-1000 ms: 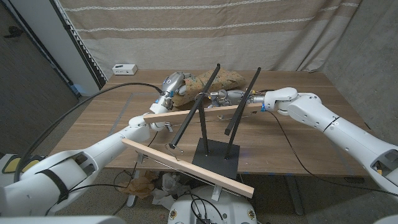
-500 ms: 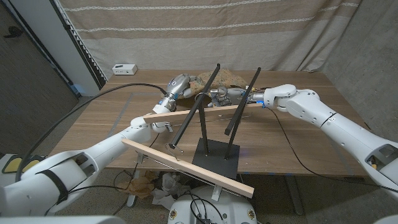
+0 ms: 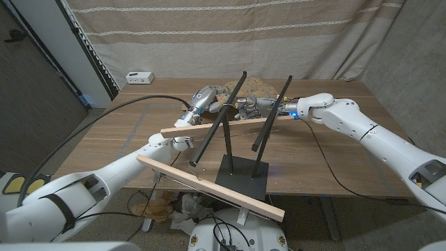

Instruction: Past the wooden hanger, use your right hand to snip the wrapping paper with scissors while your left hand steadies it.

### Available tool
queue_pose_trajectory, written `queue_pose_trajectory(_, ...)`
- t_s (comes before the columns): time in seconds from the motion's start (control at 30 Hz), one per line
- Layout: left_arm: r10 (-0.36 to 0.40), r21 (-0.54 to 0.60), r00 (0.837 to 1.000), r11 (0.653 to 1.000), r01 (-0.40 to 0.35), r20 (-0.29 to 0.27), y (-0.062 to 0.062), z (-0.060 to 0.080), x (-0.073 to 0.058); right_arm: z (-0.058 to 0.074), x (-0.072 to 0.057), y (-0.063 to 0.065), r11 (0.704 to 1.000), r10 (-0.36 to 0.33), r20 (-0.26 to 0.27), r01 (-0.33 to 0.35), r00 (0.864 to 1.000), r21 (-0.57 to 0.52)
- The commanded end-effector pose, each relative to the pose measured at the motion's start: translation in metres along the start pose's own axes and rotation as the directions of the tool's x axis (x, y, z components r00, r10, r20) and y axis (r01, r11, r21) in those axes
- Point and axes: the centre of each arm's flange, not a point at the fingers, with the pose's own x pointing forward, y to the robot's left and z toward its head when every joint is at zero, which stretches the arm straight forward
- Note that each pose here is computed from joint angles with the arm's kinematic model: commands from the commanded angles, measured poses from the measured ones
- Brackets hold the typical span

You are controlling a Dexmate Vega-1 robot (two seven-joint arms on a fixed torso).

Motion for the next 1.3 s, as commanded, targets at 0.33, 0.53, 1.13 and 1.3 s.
queue_pose_trajectory(0.33, -0.022, -0.002, 0.999, 1.000, 0.022, 0.028, -0.0037, 0.0153, -0.0084, 0.0081, -0.0025, 0.0010, 1.000, 0.003, -0.015, -0.003, 1.000, -0.027)
queue_pose_trajectory(0.53, -0.031, -0.001, 0.999, 1.000, 0.031, 0.032, -0.0043, 0.0158, -0.0102, 0.0103, -0.0058, 0.0002, 0.999, -0.007, -0.013, 0.006, 1.000, -0.032)
queue_pose_trajectory(1.13, -0.029, 0.008, 0.999, 1.000, 0.028, 0.040, -0.0032, 0.0145, -0.0069, 0.0103, -0.0118, 0.0003, 0.999, -0.045, 0.007, 0.045, 0.999, -0.030)
queue_pose_trajectory(1.3, -0.023, 0.007, 0.999, 1.000, 0.023, 0.041, -0.0034, 0.0145, -0.0054, 0.0078, -0.0094, 0.0015, 0.999, -0.048, 0.007, 0.048, 0.999, -0.020)
